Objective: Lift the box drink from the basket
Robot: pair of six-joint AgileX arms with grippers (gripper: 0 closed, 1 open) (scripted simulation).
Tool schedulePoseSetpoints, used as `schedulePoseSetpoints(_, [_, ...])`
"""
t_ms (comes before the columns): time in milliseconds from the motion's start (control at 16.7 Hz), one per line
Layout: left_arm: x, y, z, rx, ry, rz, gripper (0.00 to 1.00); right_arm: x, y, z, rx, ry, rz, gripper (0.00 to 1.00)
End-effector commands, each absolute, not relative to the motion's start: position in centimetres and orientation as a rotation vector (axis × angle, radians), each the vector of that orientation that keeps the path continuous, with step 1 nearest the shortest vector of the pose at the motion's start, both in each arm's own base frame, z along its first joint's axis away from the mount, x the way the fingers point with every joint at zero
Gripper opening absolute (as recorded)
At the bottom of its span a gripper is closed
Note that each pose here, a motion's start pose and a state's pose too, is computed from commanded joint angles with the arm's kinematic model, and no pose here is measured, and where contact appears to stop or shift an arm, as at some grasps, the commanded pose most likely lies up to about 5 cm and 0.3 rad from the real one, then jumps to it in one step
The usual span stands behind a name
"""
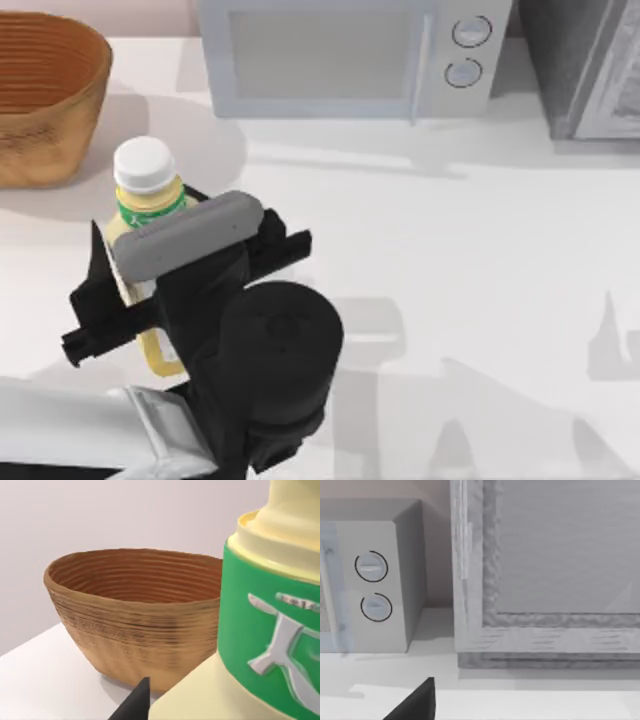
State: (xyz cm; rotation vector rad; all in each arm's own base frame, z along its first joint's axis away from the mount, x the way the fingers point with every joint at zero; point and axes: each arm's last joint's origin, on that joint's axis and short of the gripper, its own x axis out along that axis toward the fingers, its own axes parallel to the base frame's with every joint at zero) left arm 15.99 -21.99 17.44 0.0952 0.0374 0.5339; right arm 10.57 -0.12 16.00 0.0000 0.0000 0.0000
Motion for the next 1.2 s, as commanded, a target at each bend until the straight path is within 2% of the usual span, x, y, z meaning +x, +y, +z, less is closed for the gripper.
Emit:
schedulePoseSetpoints(660, [18.2,-19.5,14.4,-0.010,0.002,0.590,0.00,10.6,-0.1,16.0,0.000,0.000,0.000,1.00])
schedulePoseSetpoints(1140, [18.5,-18.6,13.9,0.004,-0.002,0.598,0.00,10.6,-0.1,16.0,0.000,0.000,0.000,1.00])
schedulePoseSetpoints(1200, [18.5,-18.6,13.9,0.004,-0.002,0.598,0.08,10.6,-0.1,16.0,0.000,0.000,0.000,1.00])
